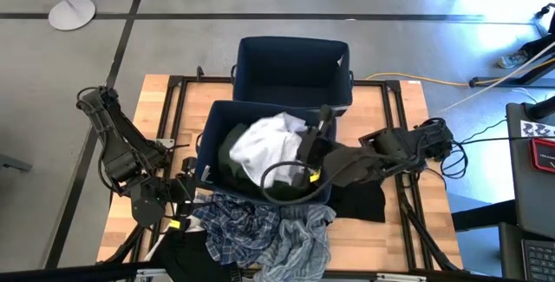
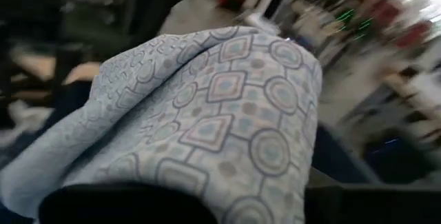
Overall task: Sort clothes
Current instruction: Put the light blue polo shirt into the bottom blue laundry bin
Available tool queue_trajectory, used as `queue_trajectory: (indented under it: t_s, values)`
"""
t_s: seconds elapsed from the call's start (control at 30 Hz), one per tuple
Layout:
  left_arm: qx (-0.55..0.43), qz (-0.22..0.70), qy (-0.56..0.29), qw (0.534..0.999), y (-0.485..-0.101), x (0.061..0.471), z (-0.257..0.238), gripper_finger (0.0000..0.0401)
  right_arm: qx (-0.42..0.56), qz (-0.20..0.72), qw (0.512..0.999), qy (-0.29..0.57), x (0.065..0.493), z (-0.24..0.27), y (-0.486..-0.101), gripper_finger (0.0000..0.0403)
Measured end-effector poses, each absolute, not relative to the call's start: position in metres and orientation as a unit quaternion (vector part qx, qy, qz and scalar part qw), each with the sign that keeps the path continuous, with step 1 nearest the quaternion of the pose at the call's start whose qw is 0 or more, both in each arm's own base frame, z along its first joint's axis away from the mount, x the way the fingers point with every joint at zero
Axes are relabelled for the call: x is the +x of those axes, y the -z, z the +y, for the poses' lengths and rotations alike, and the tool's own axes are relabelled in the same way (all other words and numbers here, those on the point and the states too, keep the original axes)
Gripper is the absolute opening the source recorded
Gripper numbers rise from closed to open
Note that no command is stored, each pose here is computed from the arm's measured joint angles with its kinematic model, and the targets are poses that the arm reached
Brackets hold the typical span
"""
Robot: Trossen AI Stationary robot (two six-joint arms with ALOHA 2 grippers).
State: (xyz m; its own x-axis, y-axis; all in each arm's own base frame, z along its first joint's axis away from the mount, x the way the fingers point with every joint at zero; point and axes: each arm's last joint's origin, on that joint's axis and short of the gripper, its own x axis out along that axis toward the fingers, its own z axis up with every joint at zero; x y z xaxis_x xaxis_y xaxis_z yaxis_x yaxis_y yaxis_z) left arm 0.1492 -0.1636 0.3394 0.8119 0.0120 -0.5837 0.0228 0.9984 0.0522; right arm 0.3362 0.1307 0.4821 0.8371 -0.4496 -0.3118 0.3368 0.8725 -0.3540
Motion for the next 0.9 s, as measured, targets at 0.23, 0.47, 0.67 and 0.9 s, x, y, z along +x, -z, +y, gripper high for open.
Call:
queue_trajectory:
  t_s: [0.23,0.47,0.67,0.9]
  values:
    - [0.028,0.307,0.003,0.951,-0.339,0.149,-0.164,0.0166,-0.099,0.257,0.949,0.155,0.335,0.133,-0.467,0.0031]
    - [0.029,0.306,0.002,0.951,-0.339,0.149,-0.164,0.0166,-0.091,0.296,0.936,0.165,0.346,0.128,-0.451,0.0031]
    - [0.034,0.307,-0.003,0.951,-0.335,0.15,-0.164,0.0166,-0.089,0.348,0.918,0.168,0.374,0.117,-0.421,0.0031]
    - [0.039,0.307,-0.008,0.951,-0.328,0.15,-0.164,0.0166,-0.065,0.409,0.897,0.153,0.411,0.095,-0.382,0.0048]
